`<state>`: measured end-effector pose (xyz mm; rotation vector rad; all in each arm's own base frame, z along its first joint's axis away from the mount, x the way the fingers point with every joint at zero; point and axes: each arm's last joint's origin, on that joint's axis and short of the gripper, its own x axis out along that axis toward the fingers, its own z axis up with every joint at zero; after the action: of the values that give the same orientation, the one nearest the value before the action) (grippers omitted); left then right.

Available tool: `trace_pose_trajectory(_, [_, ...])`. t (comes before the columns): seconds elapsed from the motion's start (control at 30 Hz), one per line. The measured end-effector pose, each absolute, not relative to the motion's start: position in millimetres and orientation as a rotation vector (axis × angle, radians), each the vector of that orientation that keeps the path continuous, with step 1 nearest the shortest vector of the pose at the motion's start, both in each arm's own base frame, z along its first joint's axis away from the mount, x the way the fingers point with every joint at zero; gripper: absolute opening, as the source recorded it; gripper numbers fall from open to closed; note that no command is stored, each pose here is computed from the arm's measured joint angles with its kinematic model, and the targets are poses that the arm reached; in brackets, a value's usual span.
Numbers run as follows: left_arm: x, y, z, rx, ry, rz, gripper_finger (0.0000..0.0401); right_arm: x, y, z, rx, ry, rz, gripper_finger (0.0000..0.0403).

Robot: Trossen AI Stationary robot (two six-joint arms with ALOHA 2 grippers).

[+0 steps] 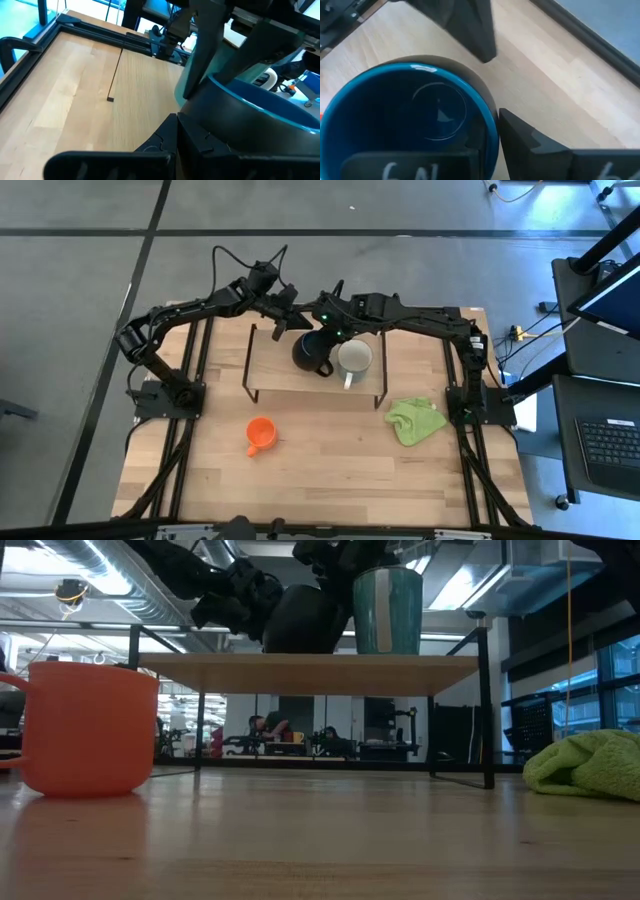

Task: Stack small to large cups/mugs on shelf
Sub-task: Put the black and blue mug on the shelf

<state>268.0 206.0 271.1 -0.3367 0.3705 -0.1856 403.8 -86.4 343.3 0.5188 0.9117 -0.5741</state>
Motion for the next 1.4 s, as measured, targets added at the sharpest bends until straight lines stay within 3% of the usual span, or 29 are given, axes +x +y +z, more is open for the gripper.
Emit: trace_pose_trajectory(1.4, [270.6,198.8,269.3,-0.342,0.382,-0.252,0.0000,408.1,-88.2,349.4,0.503,0.861,-0.515,0.0072])
